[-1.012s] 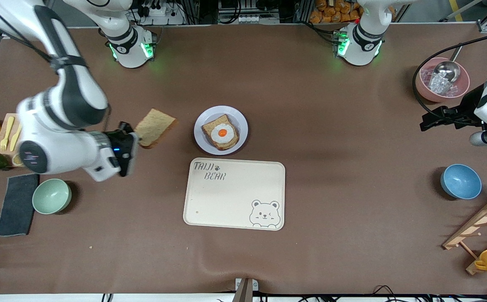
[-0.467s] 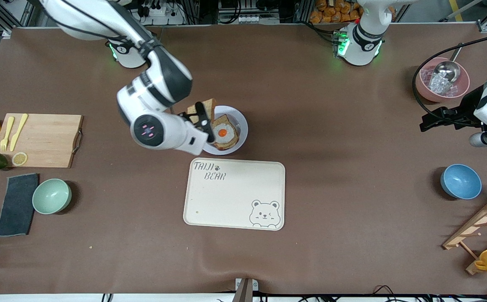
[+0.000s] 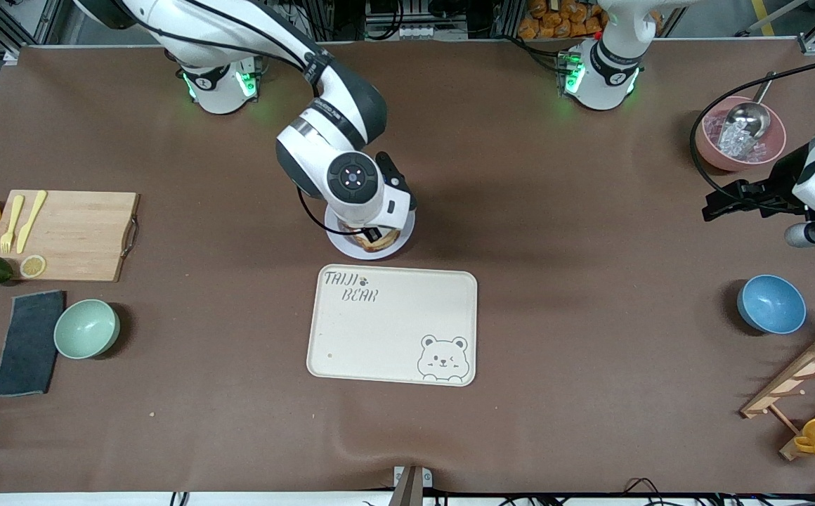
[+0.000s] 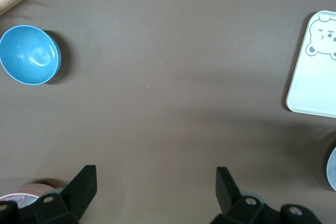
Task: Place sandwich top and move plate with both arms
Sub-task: 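Lower the bread onto the egg slice and open the right gripper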
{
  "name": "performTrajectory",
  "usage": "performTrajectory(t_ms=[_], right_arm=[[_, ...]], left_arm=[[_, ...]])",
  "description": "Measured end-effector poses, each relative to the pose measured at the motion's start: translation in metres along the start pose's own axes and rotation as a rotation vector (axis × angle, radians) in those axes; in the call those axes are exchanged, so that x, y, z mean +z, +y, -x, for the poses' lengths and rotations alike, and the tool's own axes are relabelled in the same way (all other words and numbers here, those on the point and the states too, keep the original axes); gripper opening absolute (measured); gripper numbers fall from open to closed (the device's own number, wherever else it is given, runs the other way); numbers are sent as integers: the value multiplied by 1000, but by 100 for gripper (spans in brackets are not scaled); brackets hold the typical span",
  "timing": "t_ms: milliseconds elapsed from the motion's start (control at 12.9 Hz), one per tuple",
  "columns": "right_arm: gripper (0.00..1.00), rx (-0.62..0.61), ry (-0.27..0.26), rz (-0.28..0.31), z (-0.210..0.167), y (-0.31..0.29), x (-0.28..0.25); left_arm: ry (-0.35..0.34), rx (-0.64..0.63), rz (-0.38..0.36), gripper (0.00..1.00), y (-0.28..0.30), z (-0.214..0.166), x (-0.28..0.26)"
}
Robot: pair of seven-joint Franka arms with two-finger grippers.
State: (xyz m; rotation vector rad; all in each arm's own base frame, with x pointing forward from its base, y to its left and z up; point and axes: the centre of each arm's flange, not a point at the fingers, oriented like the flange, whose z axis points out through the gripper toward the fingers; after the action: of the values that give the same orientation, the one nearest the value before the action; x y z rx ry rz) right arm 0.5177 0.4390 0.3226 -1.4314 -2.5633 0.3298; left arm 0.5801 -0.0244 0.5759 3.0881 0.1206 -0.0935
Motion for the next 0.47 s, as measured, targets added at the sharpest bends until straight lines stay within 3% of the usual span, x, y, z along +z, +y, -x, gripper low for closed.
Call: performTrajectory(t_ms=[467], right_arm=[[7,94,16,26,11,18,21]], left_arm=[[0,0,0,100,0,0,0]])
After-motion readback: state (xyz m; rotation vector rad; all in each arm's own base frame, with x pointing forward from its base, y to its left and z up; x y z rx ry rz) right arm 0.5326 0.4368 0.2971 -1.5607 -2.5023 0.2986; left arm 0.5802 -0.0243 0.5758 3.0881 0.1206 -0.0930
